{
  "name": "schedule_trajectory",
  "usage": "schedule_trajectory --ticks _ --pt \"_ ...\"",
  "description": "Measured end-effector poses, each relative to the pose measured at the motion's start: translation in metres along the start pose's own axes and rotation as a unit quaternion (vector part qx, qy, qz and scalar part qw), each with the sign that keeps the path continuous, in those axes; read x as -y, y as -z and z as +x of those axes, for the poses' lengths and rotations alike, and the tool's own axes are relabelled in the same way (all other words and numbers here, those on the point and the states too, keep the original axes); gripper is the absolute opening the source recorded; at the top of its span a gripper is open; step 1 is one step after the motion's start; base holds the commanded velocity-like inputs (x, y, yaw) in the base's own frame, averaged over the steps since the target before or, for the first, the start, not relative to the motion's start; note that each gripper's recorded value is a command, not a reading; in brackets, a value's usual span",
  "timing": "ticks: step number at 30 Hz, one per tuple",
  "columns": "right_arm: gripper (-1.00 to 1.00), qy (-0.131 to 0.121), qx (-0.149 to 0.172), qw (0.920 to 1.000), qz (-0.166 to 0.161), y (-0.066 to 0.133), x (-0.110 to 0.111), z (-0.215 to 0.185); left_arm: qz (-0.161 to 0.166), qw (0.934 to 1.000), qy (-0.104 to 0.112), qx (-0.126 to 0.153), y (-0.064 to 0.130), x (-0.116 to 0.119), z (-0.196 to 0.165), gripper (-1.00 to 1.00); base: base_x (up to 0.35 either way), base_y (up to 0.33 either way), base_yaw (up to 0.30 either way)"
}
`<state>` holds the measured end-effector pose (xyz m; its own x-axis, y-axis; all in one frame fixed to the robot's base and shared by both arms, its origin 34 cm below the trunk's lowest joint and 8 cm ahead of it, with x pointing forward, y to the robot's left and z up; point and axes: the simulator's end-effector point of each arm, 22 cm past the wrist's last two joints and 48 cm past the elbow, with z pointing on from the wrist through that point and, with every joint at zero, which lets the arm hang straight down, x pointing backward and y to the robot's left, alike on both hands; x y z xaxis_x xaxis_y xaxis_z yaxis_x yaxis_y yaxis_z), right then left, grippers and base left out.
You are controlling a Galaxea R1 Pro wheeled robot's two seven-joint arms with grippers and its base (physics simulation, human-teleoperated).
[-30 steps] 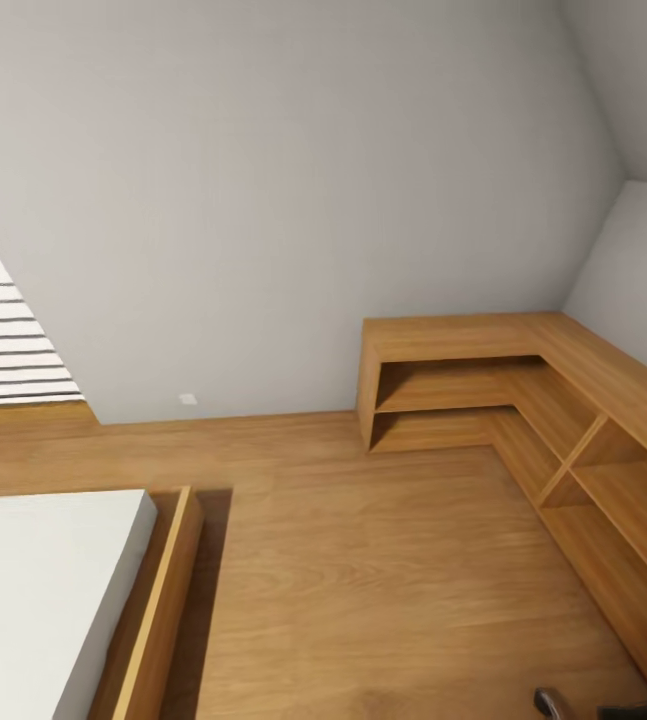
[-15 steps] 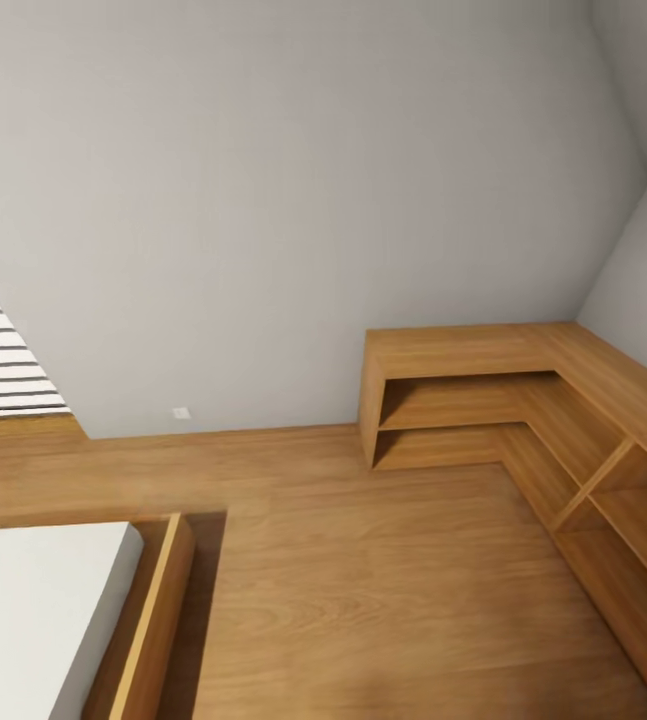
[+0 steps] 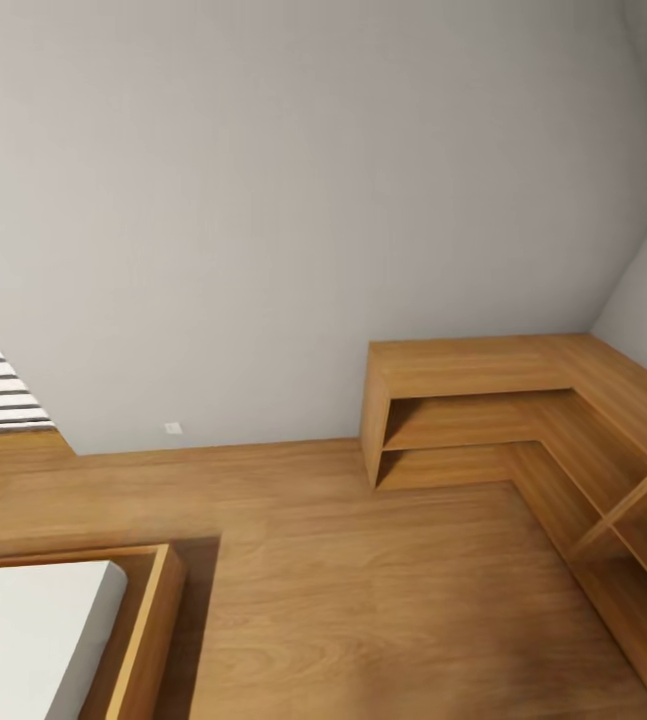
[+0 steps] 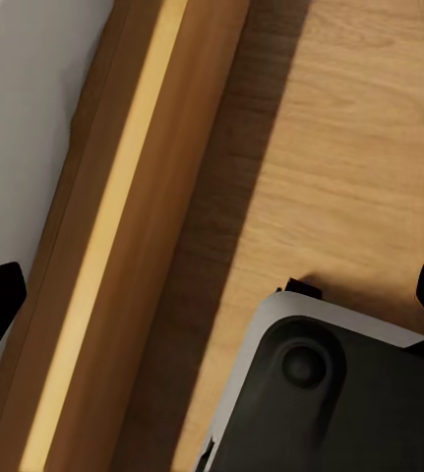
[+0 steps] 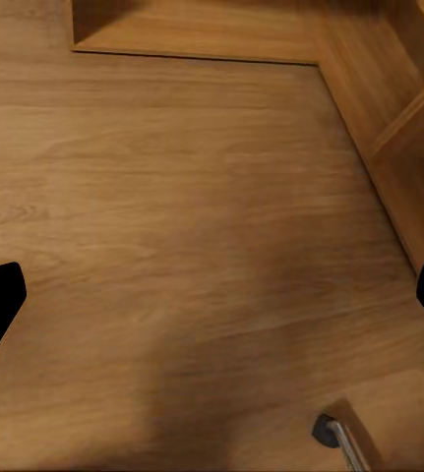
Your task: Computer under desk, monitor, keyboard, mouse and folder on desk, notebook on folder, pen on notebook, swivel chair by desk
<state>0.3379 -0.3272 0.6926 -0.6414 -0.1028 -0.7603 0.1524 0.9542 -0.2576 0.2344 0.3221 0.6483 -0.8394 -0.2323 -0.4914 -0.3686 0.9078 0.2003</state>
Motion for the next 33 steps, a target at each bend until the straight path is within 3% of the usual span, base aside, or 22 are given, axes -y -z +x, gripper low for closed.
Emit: schedule_trajectory --ticks 23,33 --pt "1.0 0.0 0.0 1.0 0.0 0.0001 0.0002 0.0002 0.0 1.0 0.0 0.0 0.0 0.0 0.0001 1.0 0.328 0.0 0.0" --pt "1.0 0.0 0.0 1.0 0.0 -0.0002 0.0001 0.0002 0.0 1.0 -0.001 0.001 -0.0001 0.0003 -0.0003 1.0 0.092 0.0 0.0"
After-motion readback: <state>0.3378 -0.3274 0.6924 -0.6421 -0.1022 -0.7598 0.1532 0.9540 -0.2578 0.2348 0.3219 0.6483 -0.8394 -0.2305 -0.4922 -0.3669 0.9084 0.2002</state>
